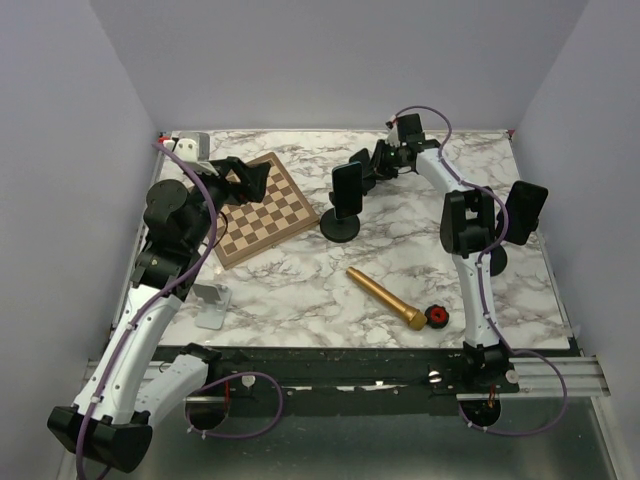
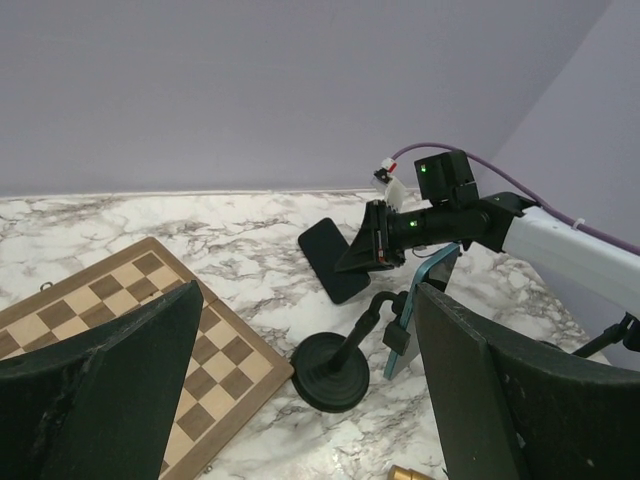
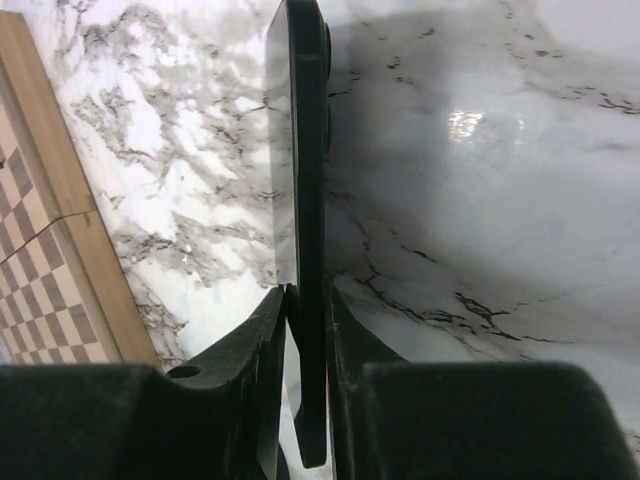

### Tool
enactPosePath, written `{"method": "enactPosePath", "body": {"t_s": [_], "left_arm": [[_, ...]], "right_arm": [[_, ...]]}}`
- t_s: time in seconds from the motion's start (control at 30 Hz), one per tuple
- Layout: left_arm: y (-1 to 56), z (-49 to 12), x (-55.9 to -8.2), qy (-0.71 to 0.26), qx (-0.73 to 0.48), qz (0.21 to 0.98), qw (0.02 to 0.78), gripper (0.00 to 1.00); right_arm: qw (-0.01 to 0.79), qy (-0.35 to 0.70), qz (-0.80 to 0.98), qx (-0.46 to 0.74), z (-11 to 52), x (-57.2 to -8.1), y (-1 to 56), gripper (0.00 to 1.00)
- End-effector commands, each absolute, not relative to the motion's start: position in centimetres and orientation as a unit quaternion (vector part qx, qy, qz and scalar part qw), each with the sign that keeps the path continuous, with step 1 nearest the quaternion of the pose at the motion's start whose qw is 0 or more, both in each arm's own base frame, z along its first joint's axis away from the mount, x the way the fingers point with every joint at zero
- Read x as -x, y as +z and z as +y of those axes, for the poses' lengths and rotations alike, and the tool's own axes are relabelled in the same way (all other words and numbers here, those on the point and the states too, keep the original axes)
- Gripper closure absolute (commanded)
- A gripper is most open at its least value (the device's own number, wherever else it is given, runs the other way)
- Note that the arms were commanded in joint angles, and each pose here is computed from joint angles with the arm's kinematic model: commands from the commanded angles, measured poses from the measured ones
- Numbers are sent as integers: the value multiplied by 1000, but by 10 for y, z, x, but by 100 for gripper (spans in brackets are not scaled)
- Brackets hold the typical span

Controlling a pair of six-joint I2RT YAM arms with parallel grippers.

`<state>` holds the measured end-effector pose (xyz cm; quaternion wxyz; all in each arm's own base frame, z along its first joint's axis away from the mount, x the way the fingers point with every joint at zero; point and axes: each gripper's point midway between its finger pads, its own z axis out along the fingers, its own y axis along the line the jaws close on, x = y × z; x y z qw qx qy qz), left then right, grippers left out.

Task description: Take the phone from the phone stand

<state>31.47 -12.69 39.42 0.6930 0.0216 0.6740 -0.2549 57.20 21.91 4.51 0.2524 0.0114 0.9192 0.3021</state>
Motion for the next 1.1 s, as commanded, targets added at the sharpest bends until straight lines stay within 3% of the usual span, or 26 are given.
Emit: {"method": "enactPosePath", "body": {"t_s": [0.0, 0.17, 0.33, 0.43, 0.73, 0.83, 1.07], "left_arm": [[392, -130, -317, -263, -27, 673, 690, 7], [392, -130, -317, -263, -28, 672, 691, 7], [392, -136, -317, -272, -40, 674, 686, 7], [391, -136, -318, -271, -39, 675, 685, 7], [390, -134, -318, -269, -35, 677, 684, 6], [389, -135, -319, -272, -33, 680, 680, 6], [386, -145, -319, -296, -41, 685, 664, 5]], "right_arm": [[244, 232, 941, -35, 196, -570, 2, 71], [255, 226, 939, -40, 193, -570, 11, 59], [261, 208, 942, -41, 186, -571, 21, 30], [261, 179, 947, -50, 176, -567, 25, 21], [301, 62, 950, -61, 144, -524, 86, 19], [300, 46, 949, -81, 141, -481, 92, 19], [348, 122, 928, -58, 168, -377, 113, 19]]}}
